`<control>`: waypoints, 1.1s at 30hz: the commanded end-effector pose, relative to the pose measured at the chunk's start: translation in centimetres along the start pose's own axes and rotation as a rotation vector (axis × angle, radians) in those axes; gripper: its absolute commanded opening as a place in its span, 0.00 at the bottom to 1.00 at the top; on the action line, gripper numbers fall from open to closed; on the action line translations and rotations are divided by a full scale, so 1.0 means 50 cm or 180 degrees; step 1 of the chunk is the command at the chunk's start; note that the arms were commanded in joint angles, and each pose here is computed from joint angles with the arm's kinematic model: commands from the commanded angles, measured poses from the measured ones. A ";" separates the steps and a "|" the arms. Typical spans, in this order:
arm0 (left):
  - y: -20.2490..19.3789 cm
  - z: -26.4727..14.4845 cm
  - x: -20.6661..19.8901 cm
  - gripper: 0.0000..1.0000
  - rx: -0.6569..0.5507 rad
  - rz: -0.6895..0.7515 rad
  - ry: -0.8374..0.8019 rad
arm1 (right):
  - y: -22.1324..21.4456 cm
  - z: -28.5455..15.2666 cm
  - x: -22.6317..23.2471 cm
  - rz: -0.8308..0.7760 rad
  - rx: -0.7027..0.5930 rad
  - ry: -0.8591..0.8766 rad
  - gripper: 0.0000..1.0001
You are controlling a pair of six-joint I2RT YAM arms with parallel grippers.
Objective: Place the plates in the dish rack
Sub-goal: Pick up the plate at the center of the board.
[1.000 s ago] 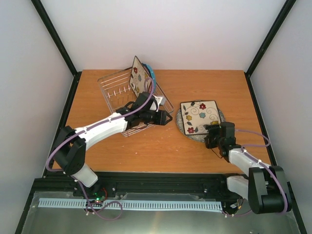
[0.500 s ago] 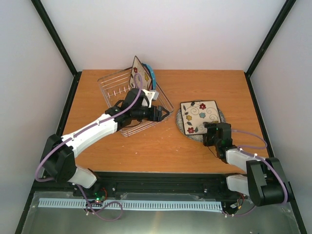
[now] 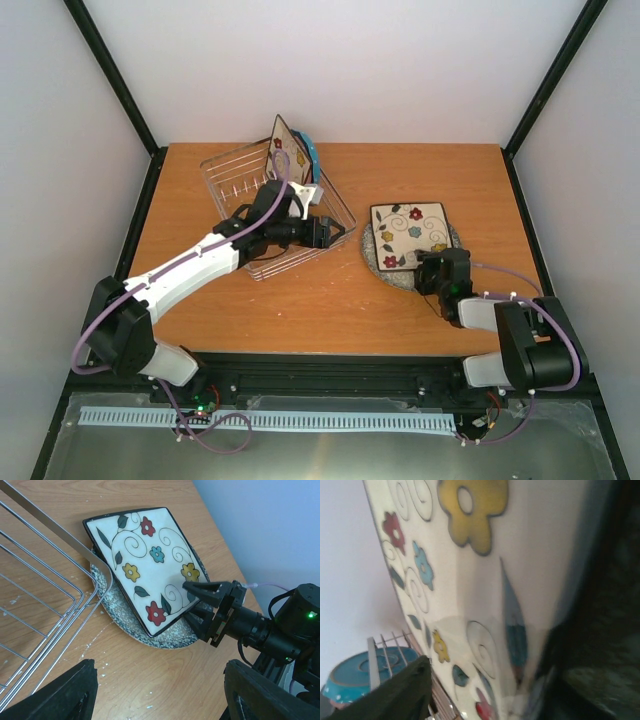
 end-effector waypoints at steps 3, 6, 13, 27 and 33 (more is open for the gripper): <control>0.015 -0.023 -0.008 0.70 -0.0098 0.0091 -0.0013 | -0.011 -0.010 -0.110 0.0126 -0.0048 -0.0953 0.31; 0.015 -0.022 -0.006 0.69 -0.0099 0.0089 -0.0004 | -0.011 -0.014 -0.114 0.0132 -0.0082 -0.0991 0.16; 0.016 -0.022 -0.007 0.69 -0.0109 0.0093 -0.0008 | -0.009 -0.021 -0.108 0.0107 -0.0119 -0.0979 0.03; 0.026 -0.025 -0.015 0.69 -0.0144 0.0120 -0.0013 | 0.016 -0.050 -0.011 -0.0612 -0.0254 -0.0538 0.03; 0.038 -0.030 -0.024 0.70 -0.0206 0.0177 -0.0009 | 0.032 -0.041 0.024 -0.0944 -0.0220 -0.0278 0.03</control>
Point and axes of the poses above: each gripper's point midway between its finger pads, its own z axis out along the fingers, its own x axis along the line the jaws close on, y = z × x, the point moved 10 cm from there along -z, back along the fingers, and after that the axes turned 11 degrees about -z, right-handed, at the moved point
